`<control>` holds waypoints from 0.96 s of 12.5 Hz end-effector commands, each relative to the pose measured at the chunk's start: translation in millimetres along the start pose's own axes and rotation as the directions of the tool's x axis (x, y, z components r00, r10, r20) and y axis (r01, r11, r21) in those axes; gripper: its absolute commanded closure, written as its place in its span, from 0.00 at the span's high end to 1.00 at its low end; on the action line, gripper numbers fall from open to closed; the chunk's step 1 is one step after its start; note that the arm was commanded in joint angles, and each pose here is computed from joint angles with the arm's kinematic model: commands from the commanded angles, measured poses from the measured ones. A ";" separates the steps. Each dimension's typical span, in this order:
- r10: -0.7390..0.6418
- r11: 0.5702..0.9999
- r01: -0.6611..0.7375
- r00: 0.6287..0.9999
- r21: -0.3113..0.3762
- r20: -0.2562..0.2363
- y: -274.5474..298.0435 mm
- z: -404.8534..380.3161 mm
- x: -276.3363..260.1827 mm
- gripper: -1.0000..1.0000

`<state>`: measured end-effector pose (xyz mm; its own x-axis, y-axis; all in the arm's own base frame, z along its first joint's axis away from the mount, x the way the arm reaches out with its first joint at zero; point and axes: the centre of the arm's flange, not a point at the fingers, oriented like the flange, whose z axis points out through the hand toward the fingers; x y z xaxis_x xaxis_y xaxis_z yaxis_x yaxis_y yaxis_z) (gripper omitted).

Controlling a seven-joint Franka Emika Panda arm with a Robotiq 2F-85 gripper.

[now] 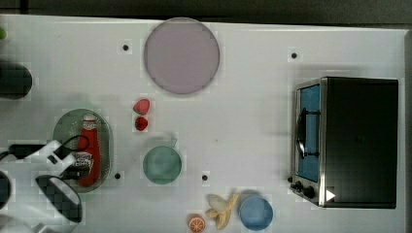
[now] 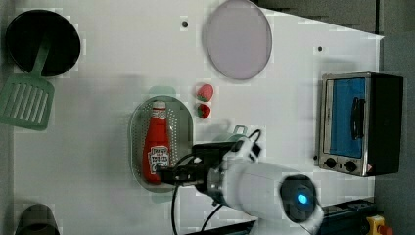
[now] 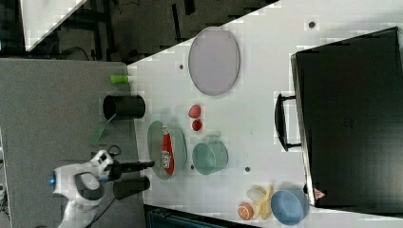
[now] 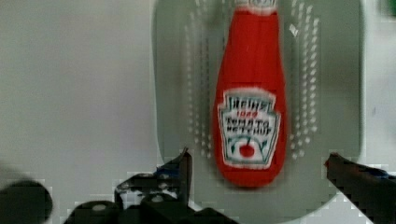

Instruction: Pick ketchup from strainer and place it on the table

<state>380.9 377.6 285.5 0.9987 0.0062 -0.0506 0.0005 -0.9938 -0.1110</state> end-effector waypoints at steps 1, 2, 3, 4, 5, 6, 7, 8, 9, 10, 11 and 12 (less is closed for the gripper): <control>0.082 0.996 -0.082 0.997 0.043 -0.011 -1.9 17.2 8.5 1.00; 0.097 0.994 -0.098 0.995 0.049 0.008 -1.8 29.3 7.8 1.00; 0.112 0.993 -0.113 0.993 0.042 0.026 0.0 41.2 7.3 1.00; 0.111 0.993 -0.112 0.993 0.034 0.033 1.9 51.9 7.5 1.00; 0.097 0.994 -0.098 0.995 0.037 0.029 2.3 60.4 9.0 1.00; 0.094 0.994 -0.095 0.995 0.046 0.022 2.9 67.8 11.5 1.00; 0.093 0.994 -0.094 0.995 0.051 0.021 4.1 75.8 13.8 1.00; 0.087 0.995 -0.087 0.996 0.047 0.021 4.9 84.0 15.8 1.00; 0.081 0.996 -0.082 0.996 0.042 0.022 4.7 91.5 18.0 1.00; 0.090 0.995 -0.091 0.996 0.035 0.024 4.4 99.0 20.0 1.00; 0.100 0.994 -0.101 0.995 0.033 0.024 2.9 105.0 22.3 1.00; 0.105 0.994 -0.105 0.994 0.031 0.028 -0.1 110.8 23.1 0.96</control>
<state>399.5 376.2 168.9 0.9921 -0.0559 -0.1120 -0.0705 -0.9889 -0.1307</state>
